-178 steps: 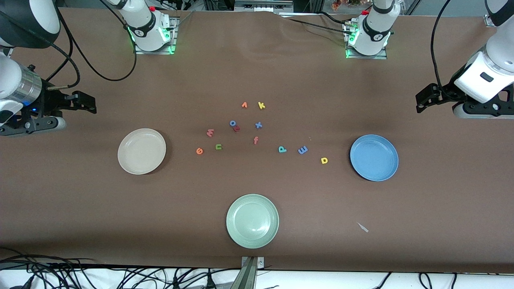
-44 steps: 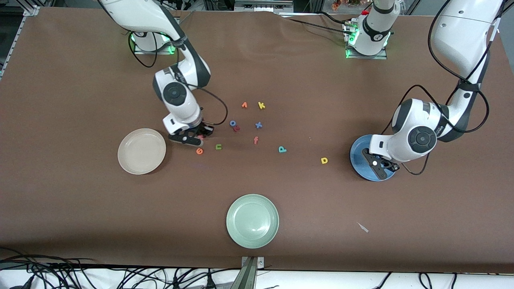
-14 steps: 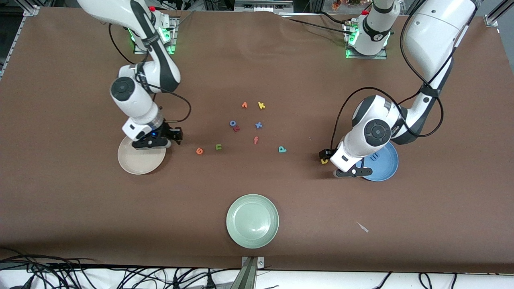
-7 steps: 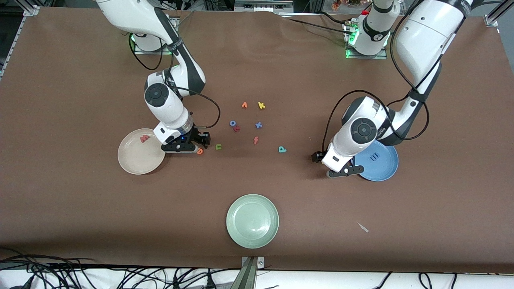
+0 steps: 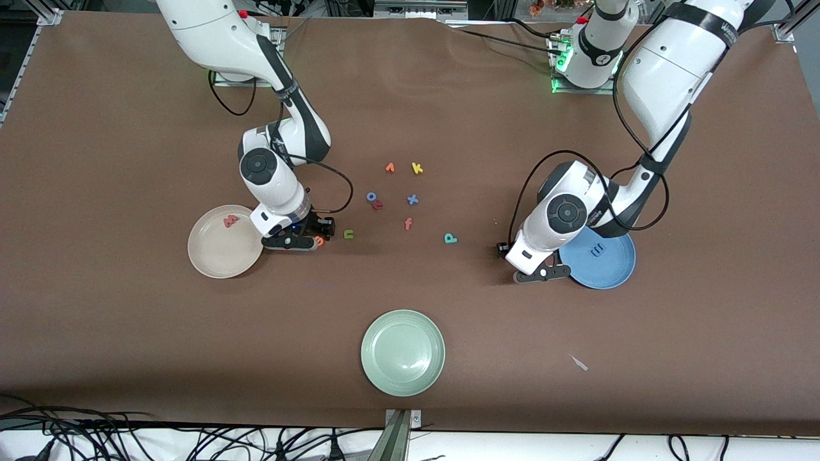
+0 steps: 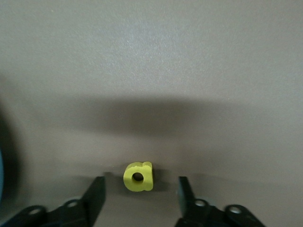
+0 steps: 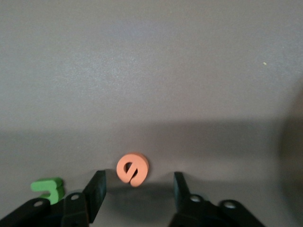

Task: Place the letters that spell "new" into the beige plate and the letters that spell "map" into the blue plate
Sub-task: 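Grasp yellow a with the left gripper while the right gripper grasps orange e, then drop a in blue plate with the left gripper while the right gripper drops e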

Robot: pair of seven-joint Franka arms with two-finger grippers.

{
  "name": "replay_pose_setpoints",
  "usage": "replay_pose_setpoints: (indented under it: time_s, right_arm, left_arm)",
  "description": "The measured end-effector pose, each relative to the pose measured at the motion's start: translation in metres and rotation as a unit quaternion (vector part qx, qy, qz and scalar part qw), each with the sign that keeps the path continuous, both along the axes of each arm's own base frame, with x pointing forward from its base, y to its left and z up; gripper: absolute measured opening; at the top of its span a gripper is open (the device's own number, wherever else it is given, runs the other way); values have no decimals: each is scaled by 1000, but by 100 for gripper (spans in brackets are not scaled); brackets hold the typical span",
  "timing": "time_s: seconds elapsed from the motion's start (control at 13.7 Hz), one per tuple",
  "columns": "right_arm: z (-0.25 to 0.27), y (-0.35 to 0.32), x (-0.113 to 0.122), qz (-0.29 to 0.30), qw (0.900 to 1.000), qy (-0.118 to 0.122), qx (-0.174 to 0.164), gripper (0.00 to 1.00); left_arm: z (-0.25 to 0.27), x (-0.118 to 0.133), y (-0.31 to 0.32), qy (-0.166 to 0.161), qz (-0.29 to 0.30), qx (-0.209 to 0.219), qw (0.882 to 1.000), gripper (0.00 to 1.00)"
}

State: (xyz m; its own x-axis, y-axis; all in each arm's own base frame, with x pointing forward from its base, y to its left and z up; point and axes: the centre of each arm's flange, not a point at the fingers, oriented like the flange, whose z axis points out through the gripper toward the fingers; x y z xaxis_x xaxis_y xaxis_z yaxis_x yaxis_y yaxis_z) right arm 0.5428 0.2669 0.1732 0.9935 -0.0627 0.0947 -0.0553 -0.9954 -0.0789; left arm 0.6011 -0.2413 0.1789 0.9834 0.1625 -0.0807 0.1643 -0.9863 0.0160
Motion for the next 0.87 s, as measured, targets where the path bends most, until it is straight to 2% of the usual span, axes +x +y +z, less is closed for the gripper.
replay_pose_setpoints:
  time_s: [0.22, 0.29, 0.36, 0.44, 0.87]
  right_arm:
    - [3, 2, 3, 0, 1000, -4, 2, 64]
    - [3, 2, 4, 0, 1000, -4, 2, 56]
    - [4, 1, 4, -1, 1000, -5, 2, 48]
    - [3, 1, 4, -1, 1000, -5, 2, 48]
    - [1, -2, 7, 5, 1000, -5, 0, 38]
  left_arm:
    - [-4, 0, 0, -2, 1, -3, 1000, 59]
    - [-5, 1, 0, -3, 1, -4, 1000, 52]
    - [-5, 1, 0, -3, 1, -5, 1000, 40]
    - [-5, 1, 1, -4, 1, -5, 1000, 29]
    - [6, 9, 5, -11, -1, -1, 1000, 28]
